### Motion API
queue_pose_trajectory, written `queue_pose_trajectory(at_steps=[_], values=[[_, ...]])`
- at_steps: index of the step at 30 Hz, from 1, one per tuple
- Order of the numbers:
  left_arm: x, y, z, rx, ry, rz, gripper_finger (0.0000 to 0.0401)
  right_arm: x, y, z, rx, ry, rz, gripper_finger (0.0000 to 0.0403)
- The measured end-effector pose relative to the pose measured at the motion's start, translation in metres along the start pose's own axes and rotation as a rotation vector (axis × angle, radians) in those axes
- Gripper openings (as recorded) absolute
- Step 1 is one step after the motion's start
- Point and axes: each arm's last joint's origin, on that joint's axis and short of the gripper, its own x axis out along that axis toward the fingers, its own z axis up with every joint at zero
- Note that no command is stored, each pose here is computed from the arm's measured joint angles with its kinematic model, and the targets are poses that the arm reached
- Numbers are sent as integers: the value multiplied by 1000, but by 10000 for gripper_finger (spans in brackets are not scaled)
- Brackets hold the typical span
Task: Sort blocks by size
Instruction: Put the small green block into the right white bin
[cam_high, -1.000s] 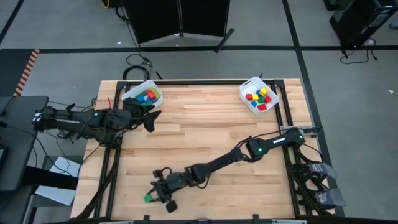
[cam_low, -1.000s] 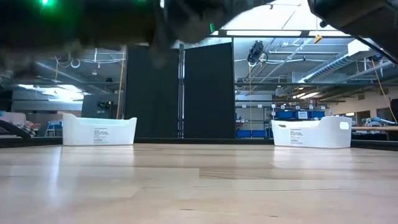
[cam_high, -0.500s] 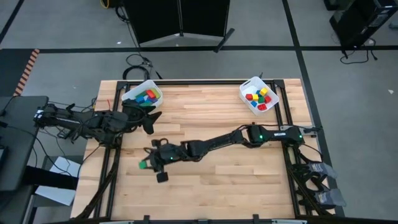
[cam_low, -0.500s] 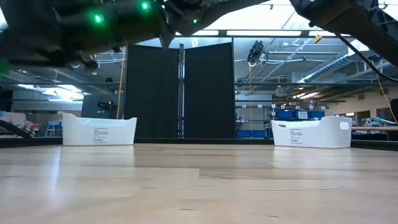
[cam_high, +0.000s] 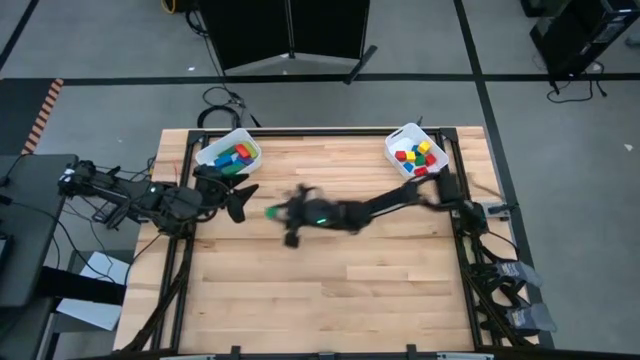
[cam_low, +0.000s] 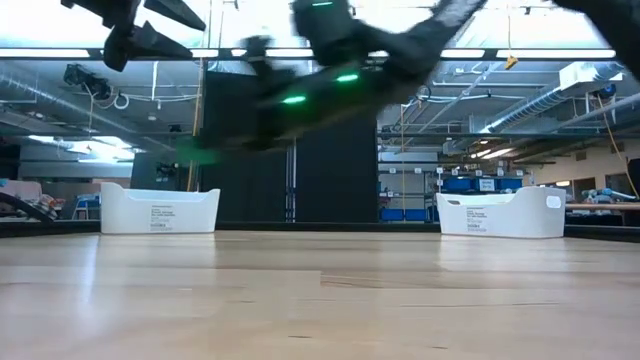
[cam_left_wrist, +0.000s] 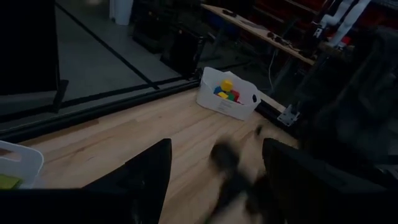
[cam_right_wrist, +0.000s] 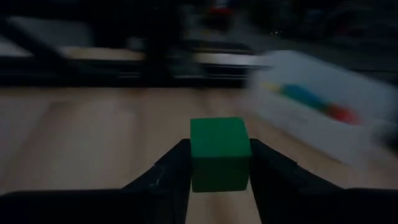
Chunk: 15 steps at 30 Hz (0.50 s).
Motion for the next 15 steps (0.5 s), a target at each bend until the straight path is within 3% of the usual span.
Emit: queue_pose_trajectory(at_steps=[10, 15], values=[[10, -8, -9, 23, 21, 20, 258, -185, -85, -13, 77, -27, -518, 140], [23, -19, -20, 43, 37, 33, 258, -247, -122, -31, 204, -56, -732, 140]])
